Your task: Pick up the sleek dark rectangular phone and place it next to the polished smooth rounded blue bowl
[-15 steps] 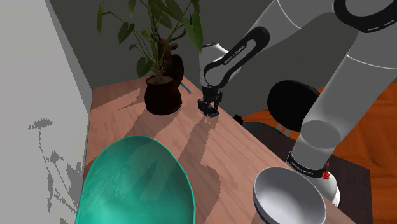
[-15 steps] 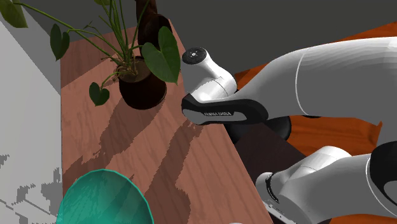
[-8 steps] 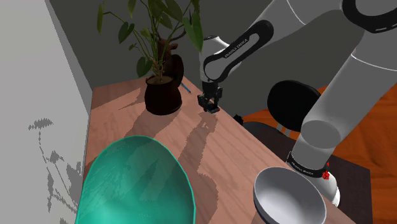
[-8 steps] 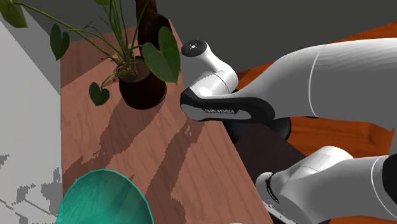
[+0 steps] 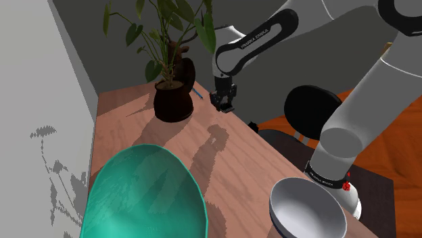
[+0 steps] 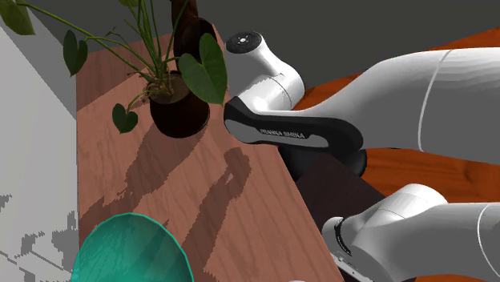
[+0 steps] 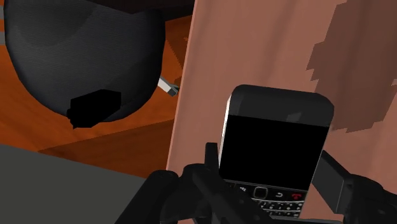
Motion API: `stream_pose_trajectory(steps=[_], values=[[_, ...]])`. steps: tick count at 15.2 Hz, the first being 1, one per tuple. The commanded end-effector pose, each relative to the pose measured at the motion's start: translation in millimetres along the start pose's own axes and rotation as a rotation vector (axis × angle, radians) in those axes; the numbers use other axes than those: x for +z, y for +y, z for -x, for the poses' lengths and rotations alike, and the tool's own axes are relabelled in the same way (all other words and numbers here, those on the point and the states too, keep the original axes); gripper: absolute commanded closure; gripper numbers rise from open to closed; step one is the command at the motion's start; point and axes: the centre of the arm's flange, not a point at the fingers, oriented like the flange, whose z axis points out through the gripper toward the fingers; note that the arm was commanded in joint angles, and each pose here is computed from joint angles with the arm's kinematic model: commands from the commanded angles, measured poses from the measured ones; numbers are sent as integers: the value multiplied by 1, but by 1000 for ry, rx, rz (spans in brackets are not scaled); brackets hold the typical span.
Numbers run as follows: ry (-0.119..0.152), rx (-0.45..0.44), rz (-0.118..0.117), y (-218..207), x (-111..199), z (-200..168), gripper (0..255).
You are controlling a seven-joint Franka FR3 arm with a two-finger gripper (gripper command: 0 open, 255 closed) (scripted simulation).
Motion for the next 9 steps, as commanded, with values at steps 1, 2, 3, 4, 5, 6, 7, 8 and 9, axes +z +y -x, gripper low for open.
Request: stream_pose_trajectory(steps=[1, 2, 3, 4, 5, 6, 7, 8, 9], values=[[0, 0, 0, 1, -10, 0, 255], [0, 0, 0, 1, -15, 0, 255], [0, 0, 0, 2, -20, 0, 255], [0, 0, 0, 2, -26, 0, 255], [0, 0, 0, 2, -31, -1, 255], [0, 0, 0, 3, -36, -1, 255], [0, 0, 0, 3, -42, -1, 255], [0, 0, 0, 3, -47, -1, 255], [0, 0, 0, 4, -52, -1, 255]])
